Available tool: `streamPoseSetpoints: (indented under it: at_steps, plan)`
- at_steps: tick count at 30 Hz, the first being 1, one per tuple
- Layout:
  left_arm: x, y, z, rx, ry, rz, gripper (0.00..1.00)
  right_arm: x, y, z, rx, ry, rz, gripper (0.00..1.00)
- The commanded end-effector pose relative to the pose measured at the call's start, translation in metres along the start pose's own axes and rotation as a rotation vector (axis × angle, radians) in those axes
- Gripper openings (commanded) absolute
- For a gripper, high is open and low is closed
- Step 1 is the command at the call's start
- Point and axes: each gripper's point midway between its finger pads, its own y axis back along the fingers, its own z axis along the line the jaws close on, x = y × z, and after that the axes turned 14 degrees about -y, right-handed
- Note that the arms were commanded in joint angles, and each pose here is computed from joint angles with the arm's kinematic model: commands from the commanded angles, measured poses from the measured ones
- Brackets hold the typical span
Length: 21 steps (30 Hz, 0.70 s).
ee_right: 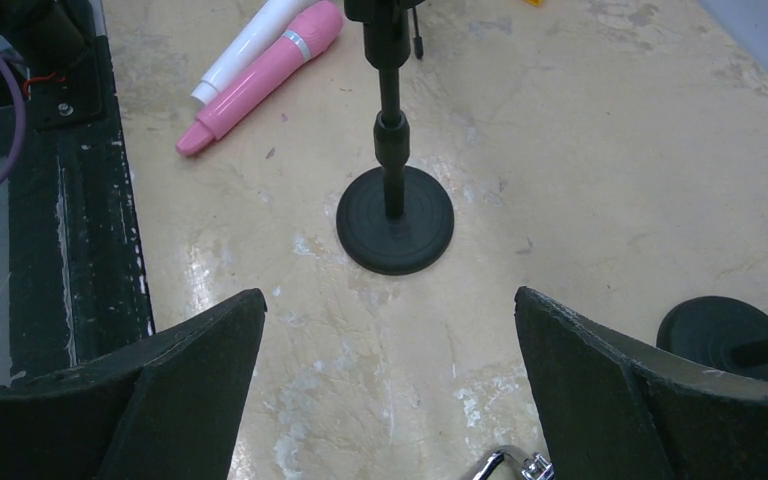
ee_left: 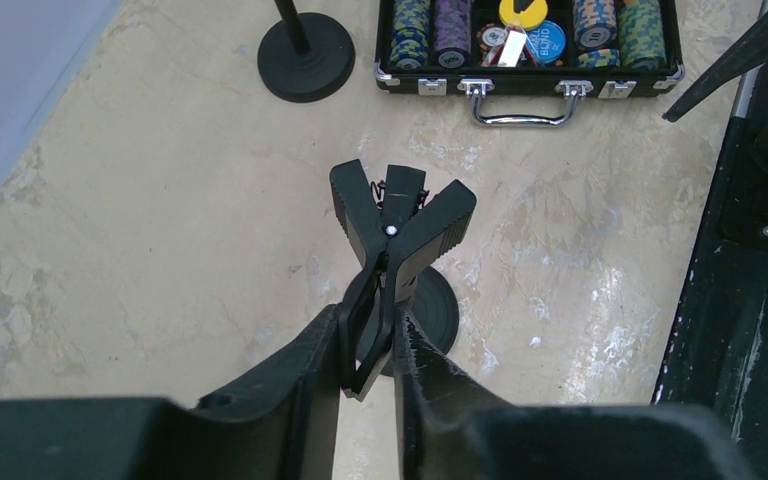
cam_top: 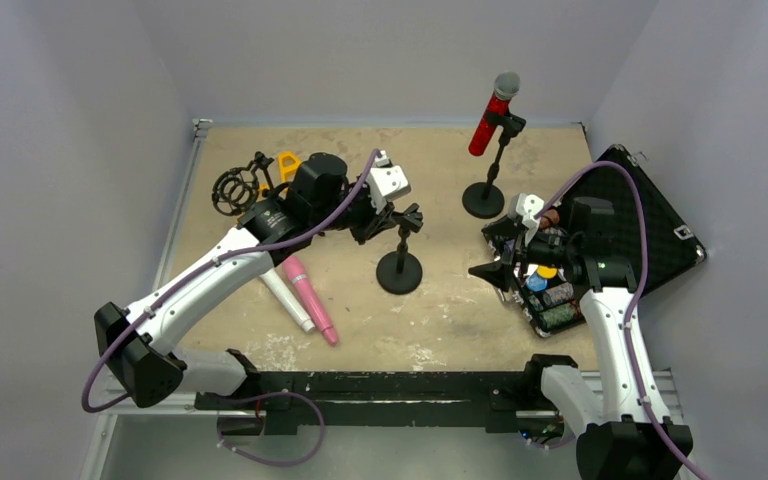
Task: Attach the microphones to the stand
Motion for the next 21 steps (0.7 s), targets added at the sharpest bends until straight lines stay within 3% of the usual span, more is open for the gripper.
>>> streamPoseSetpoints:
  at_steps: [1,5,13,21]
  plan:
    - [-0.013,0.009,-0.002,-0.024,0.05,-0.045,0.35,-0.002,0.0,0.004,-0.021,0.016,-0.013,0.99]
    - [-0.017,0.021,0.001,-0.07,0.074,-0.06,0.61,-0.002,0.0,0.004,-0.022,0.017,-0.013,0.99]
    - [-0.022,0.053,0.006,-0.158,0.096,-0.091,0.91,0.0,0.0,0.001,-0.015,0.014,-0.006,0.99]
    - [-0.021,0.088,0.005,-0.243,0.13,-0.133,0.96,0.005,-0.001,0.002,-0.031,0.018,0.005,0.99]
